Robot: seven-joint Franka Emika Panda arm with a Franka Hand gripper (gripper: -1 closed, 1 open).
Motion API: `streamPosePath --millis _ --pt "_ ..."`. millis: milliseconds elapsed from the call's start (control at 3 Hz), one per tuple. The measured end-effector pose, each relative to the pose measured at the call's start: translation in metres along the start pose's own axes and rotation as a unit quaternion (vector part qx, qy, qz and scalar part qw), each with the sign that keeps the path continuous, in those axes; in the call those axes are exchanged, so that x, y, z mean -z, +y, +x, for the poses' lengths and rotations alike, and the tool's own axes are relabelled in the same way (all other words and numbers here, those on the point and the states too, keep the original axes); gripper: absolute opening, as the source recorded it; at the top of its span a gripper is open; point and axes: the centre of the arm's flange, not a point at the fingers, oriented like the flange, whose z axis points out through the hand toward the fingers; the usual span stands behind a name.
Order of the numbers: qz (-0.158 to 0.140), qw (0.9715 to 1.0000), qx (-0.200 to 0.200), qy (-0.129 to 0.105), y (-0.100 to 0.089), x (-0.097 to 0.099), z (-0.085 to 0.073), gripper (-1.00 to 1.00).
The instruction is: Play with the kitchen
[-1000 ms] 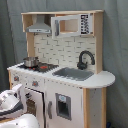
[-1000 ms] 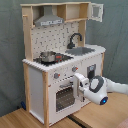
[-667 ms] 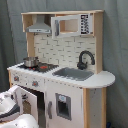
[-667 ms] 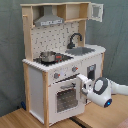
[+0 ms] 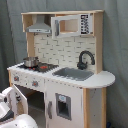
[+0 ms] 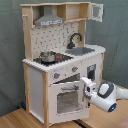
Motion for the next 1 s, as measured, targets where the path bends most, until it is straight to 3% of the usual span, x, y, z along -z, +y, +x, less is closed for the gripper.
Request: streamPosePath --millis 1000 --pt "-0.023 0.9994 -0.009 -0.025 -0.019 0.031 0.024 -1.0"
